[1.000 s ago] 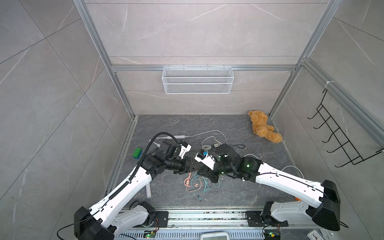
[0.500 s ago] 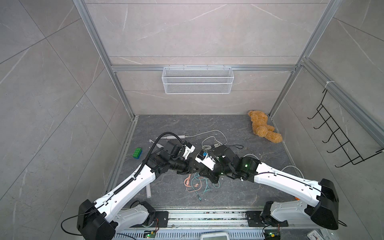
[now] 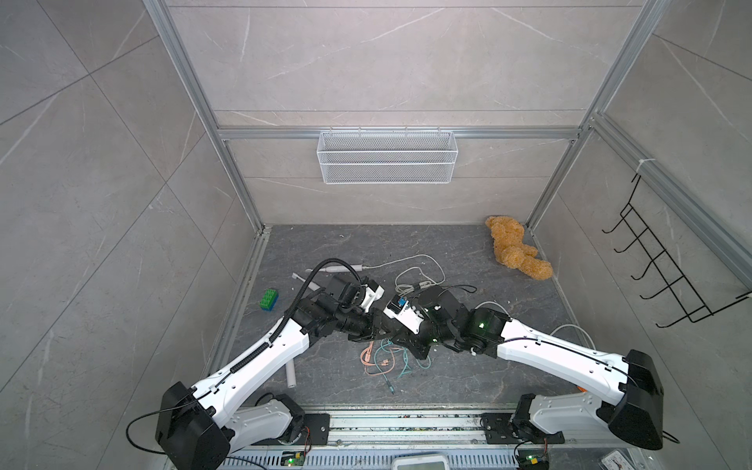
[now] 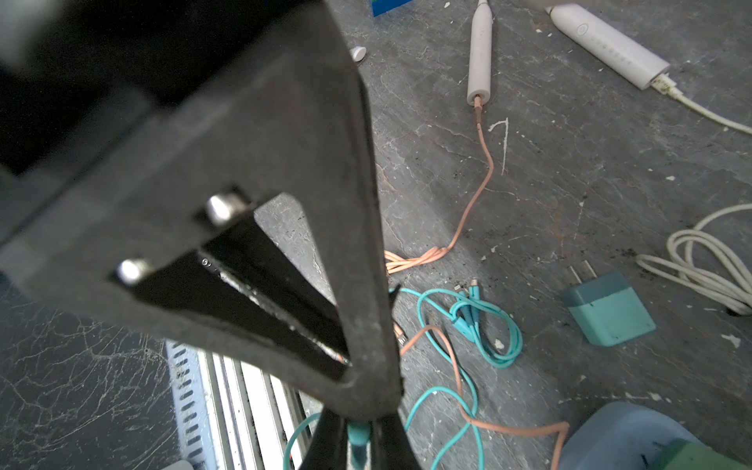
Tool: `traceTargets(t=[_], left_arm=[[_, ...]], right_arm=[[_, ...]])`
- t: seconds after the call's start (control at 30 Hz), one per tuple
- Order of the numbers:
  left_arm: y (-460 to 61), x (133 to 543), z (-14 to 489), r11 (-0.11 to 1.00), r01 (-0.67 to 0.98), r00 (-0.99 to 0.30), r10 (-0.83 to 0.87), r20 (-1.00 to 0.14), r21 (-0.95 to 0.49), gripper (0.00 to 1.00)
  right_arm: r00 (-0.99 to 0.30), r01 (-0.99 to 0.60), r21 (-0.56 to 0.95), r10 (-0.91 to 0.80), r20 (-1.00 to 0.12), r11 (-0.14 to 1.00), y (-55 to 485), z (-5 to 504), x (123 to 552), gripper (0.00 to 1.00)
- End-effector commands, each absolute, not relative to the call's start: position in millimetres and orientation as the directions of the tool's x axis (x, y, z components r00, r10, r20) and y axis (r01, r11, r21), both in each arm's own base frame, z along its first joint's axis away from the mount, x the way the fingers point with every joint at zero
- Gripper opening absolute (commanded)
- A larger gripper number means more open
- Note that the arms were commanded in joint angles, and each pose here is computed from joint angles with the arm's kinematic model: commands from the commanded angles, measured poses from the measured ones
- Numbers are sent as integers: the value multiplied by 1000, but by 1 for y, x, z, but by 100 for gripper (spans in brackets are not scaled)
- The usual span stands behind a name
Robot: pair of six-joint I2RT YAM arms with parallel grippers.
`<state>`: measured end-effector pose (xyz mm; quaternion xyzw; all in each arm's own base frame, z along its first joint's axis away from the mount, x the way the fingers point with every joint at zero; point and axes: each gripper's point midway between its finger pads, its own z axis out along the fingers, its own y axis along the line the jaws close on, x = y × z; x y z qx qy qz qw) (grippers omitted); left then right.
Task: Charge the electric toothbrush
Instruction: Pick up the charging cable from the center of the board.
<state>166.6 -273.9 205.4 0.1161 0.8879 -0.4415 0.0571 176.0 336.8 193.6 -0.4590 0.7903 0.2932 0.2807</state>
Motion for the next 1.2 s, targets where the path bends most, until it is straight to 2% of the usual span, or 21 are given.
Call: traceTargets(t=[0.0,0.1,0.13,0.2,0.27,0.43,0.5,0.67,0.87,0.97,1.03,1.17], left_arm=[[-272,145,196,595,227,-969,216,-119,-771,0],[-272,146,197,597,219,-972,199,-122,-772,0],[-271,148,197,601,218,-973,192,-126,-769,0],[-270,151,198,610,210,-976,173,-131,-764,0],[-267,153,200,620,208,-978,156,-141,-757,0],[-256,166,206,636,150,-987,58,-148,-757,0],[-250,175,211,609,94,-992,-13,-129,-788,0],[-238,190,223,510,-21,-984,-162,-72,-860,0],[-237,193,228,450,-60,-976,-212,-42,-891,0],[-236,193,228,435,-73,-973,-228,-31,-898,0],[-236,194,229,419,-78,-972,-234,-24,-905,0],[-232,194,231,411,-82,-968,-251,-26,-908,0]], right_arm=[[-329,-897,154,-394,-858,414,350,248,196,0],[-316,-906,157,-381,-869,393,350,249,191,0],[-315,-905,157,-377,-871,395,350,249,191,5],[-320,-905,165,-374,-870,392,349,247,190,23],[-315,-905,161,-365,-876,394,346,246,189,35],[-240,-911,120,-271,-932,395,333,248,184,52],[-214,-914,121,-206,-955,387,330,244,181,56],[-200,-916,169,-48,-979,365,335,238,181,57],[-214,-916,249,142,-966,313,348,246,187,55],[-223,-916,271,185,-957,297,356,242,193,53],[-222,-897,290,227,-948,333,353,240,201,51],[-248,-894,306,206,-947,327,361,230,204,46]])
